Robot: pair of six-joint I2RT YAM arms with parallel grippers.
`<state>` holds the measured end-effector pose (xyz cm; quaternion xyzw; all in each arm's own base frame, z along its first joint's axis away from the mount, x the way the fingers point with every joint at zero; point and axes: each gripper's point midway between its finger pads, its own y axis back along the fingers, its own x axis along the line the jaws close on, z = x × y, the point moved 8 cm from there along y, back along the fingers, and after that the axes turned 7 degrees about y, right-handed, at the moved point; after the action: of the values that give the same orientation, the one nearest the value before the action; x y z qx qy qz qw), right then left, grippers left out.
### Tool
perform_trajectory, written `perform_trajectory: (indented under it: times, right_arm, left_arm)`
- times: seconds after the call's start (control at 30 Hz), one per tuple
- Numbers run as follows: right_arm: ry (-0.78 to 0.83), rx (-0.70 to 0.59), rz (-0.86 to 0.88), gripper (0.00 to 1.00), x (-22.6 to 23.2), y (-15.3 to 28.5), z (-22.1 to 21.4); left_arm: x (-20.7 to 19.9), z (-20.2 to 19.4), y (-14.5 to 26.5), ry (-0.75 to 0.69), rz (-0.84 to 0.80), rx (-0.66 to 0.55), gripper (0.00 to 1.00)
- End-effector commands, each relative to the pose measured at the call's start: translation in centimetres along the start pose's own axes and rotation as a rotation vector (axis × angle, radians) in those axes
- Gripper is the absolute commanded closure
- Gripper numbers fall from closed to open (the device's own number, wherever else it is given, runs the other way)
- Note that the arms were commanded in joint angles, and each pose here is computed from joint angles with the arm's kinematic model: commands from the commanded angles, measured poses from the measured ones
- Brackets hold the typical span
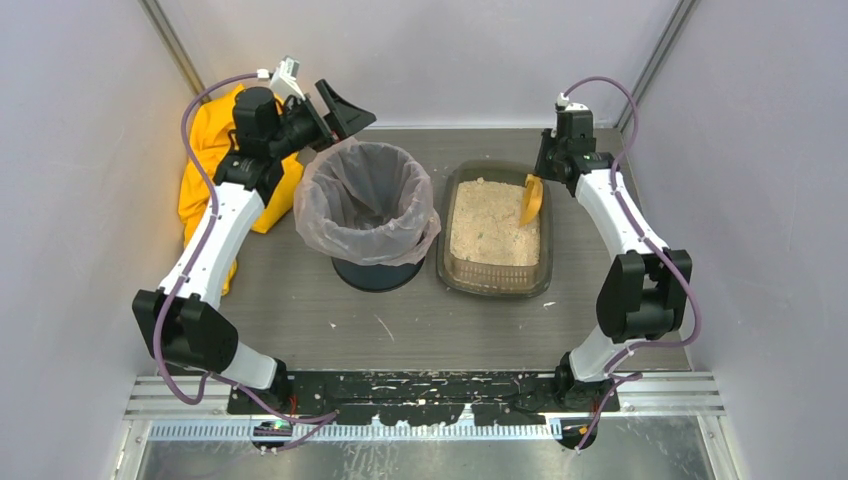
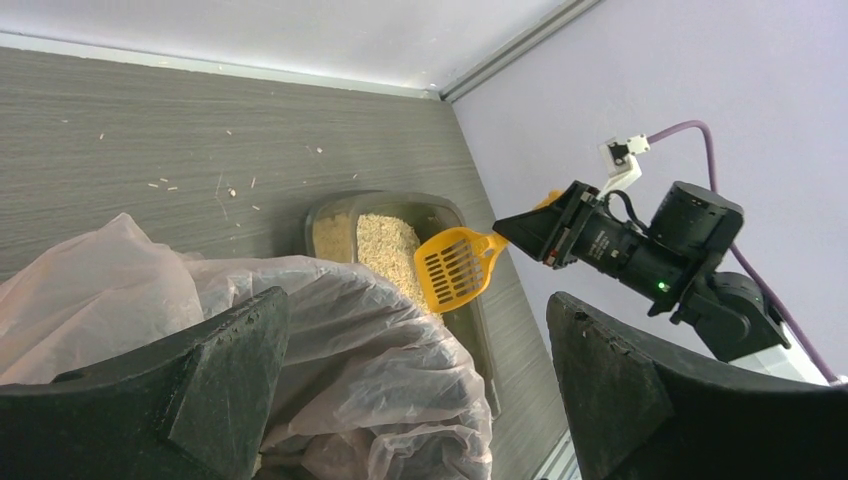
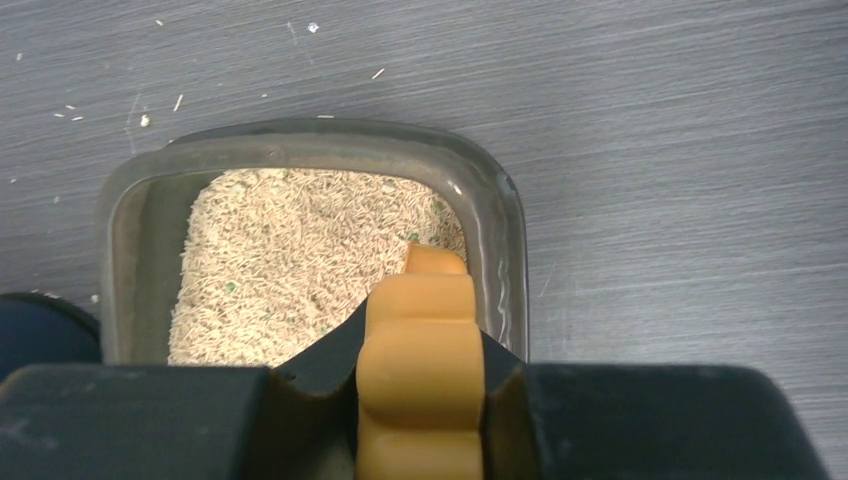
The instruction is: Clean the litter box
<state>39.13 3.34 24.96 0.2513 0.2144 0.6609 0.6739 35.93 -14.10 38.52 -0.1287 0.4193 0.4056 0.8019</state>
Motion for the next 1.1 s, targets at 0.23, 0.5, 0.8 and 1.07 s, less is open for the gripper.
perform_trajectory:
  times: [0.23,0.5,0.8,1.07]
  right_arm:
    - [0.005,-0.038,0.096,0.99,1.1,-4.0,-0.2]
    - [-0.044,-0.057,0.230,0.99,4.0,-3.0,-0.5]
    - [-0.127,-0.112,0.335,0.99,4.9,-0.8,0.7]
    - [-0.174,-0.209,0.368,0.99,4.4,2.4,3.7]
  left_arm:
    - [-2.3,2.5,0.6,-0.081,-0.052,-0.070,0.02]
    - [-2.1,2.2,0.6,-0.078,-0.057,-0.064,0.01]
    - [-1.6,1.7,0.5,-0.059,-0.065,-0.057,0.01]
    - [-1.4,1.4,0.6,-0.055,-0.062,-0.054,0.01]
